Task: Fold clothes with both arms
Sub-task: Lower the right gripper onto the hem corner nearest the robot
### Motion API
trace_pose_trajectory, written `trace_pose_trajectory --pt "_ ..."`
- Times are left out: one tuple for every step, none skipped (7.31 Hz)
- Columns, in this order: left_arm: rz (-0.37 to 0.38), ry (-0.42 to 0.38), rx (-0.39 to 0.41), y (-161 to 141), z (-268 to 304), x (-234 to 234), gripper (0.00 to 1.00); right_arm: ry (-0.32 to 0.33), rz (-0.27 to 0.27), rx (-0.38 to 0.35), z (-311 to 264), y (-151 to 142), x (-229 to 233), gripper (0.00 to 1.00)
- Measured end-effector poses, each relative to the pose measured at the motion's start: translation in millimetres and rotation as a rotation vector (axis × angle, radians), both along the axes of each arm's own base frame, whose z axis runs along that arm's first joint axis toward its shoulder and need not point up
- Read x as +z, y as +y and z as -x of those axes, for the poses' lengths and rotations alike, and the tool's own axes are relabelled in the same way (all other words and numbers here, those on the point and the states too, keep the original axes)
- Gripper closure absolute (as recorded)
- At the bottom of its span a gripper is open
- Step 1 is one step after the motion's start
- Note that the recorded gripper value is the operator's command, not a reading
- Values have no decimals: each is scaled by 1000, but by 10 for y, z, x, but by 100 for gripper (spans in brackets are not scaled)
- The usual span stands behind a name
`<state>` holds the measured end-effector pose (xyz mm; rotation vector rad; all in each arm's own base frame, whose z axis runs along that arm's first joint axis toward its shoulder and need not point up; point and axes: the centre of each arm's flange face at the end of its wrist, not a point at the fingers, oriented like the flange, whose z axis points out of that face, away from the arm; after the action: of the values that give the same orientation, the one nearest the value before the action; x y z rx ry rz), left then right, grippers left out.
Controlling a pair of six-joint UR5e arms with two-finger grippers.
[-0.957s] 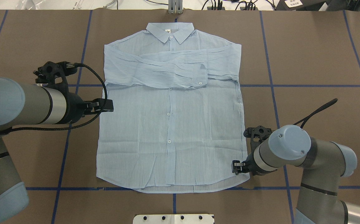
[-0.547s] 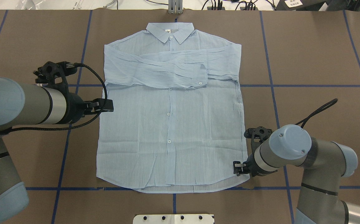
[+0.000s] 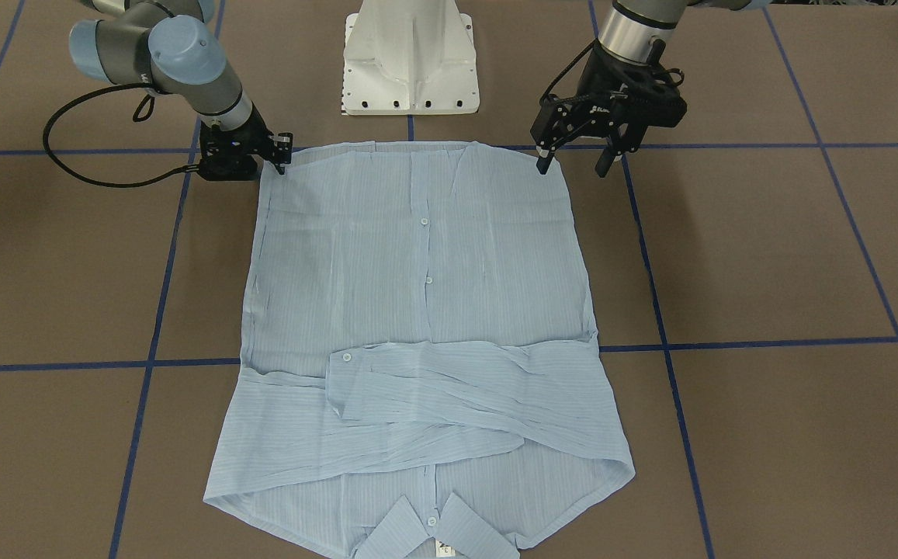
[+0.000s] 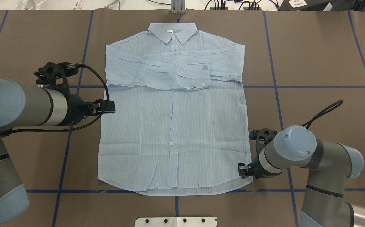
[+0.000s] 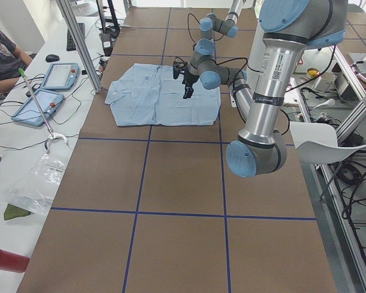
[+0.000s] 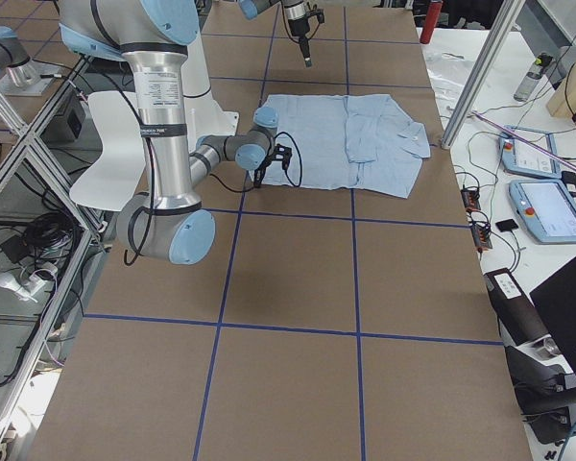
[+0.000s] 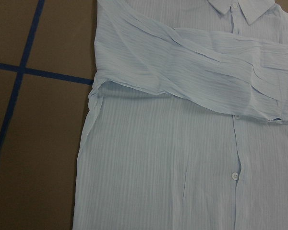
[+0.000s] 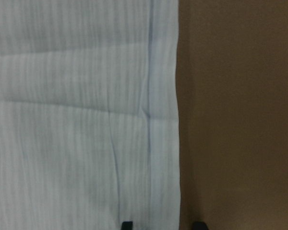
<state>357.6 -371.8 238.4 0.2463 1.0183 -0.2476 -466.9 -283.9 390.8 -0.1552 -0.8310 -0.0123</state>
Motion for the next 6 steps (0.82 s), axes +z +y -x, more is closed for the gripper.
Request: trace_pose_trajectory --pt "0 0 0 -1 -1 0 4 -4 8 -1 -23 -21 -4 83" --pt "0 0 0 -1 -1 1 5 -9 17 -2 -53 -52 -12 88" --pt "0 -1 -1 -2 -1 6 5 -14 27 -2 -84 -86 -22 90" --pt "1 -3 -1 -3 -2 13 5 -16 32 -2 -100 -106 -26 90" --pt "2 -4 -1 -4 -4 20 5 -17 33 -2 -105 -112 -27 83" --pt "2 -5 -1 -5 -5 24 5 -17 34 -2 -107 -114 -29 60"
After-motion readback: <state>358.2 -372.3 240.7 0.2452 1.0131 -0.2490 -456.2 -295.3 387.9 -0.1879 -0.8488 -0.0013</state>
